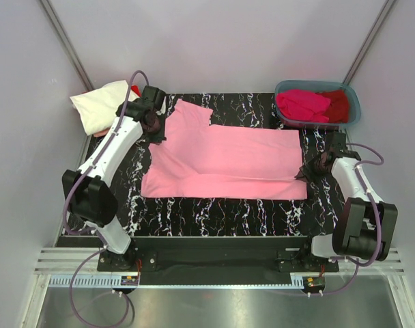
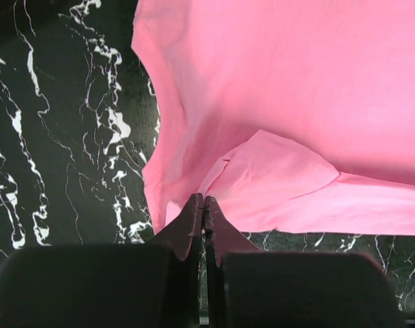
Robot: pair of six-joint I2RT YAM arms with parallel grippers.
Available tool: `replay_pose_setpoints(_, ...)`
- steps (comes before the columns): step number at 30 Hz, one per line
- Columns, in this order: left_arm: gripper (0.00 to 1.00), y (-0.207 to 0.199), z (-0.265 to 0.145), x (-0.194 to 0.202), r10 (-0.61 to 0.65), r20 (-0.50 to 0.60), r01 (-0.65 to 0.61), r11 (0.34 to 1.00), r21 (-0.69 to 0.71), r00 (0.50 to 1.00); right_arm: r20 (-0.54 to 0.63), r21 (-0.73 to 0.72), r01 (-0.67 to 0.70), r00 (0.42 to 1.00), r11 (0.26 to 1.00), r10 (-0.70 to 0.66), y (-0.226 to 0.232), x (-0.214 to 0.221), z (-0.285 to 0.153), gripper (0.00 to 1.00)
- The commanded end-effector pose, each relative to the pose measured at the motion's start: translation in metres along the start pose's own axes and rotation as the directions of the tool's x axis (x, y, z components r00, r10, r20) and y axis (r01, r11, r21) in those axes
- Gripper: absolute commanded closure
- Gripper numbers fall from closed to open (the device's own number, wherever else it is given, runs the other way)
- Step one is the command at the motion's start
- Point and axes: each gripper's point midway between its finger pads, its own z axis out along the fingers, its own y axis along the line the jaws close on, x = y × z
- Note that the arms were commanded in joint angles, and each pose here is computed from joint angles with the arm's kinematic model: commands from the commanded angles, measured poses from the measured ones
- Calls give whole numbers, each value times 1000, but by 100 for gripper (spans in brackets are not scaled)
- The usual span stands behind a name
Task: Fold and stack the t-shirts
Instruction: Fold the tshirt
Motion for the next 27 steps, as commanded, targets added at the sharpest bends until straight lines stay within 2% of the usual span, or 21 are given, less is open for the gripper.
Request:
replay_pose_setpoints(1,100,-1,-5,-29,20,69,-20,1000,6,997,72,-11,1,997,1000,0,2,-23,-1,100)
replay_pose_setpoints(10,100,-2,14,-51,54,79,-52,998,-28,995,32,5,-24,999,1000,24,-6,-27,18,100)
replay_pose_setpoints(19,100,0,65,-70,94,30,-91,991,-100,995,-2,31,-31,1000,999,31,-9,-31,40,100)
replay_pose_setpoints(21,100,0,76,-76,91,24,-88,990,-112,996,1,32,-35,999,999,35,-6,-36,42,90)
replay_pose_setpoints(22,93,1,79,-79,83,26,-79,990,-113,996,-10,43,-41,999,998,41,-8,-37,47,79)
replay_pose_setpoints(23,83,1,88,-77,73,6,-71,990,-119,997,-6,34,-42,999,999,42,-3,-42,46,62)
replay_pose_setpoints(24,72,-1,83,-90,56,38,-51,992,-113,998,-5,38,-53,999,998,53,-3,-47,48,55)
replay_pose_setpoints(25,54,-1,82,-89,34,26,-31,993,-110,999,4,32,-55,998,998,55,3,-57,48,48)
replay_pose_setpoints(26,48,-2,73,-96,23,48,-18,995,-101,999,5,35,-63,998,997,62,4,-61,46,40)
replay_pose_setpoints(27,42,-3,62,-105,8,81,-1,996,-92,997,17,32,-71,997,997,70,6,-70,43,26)
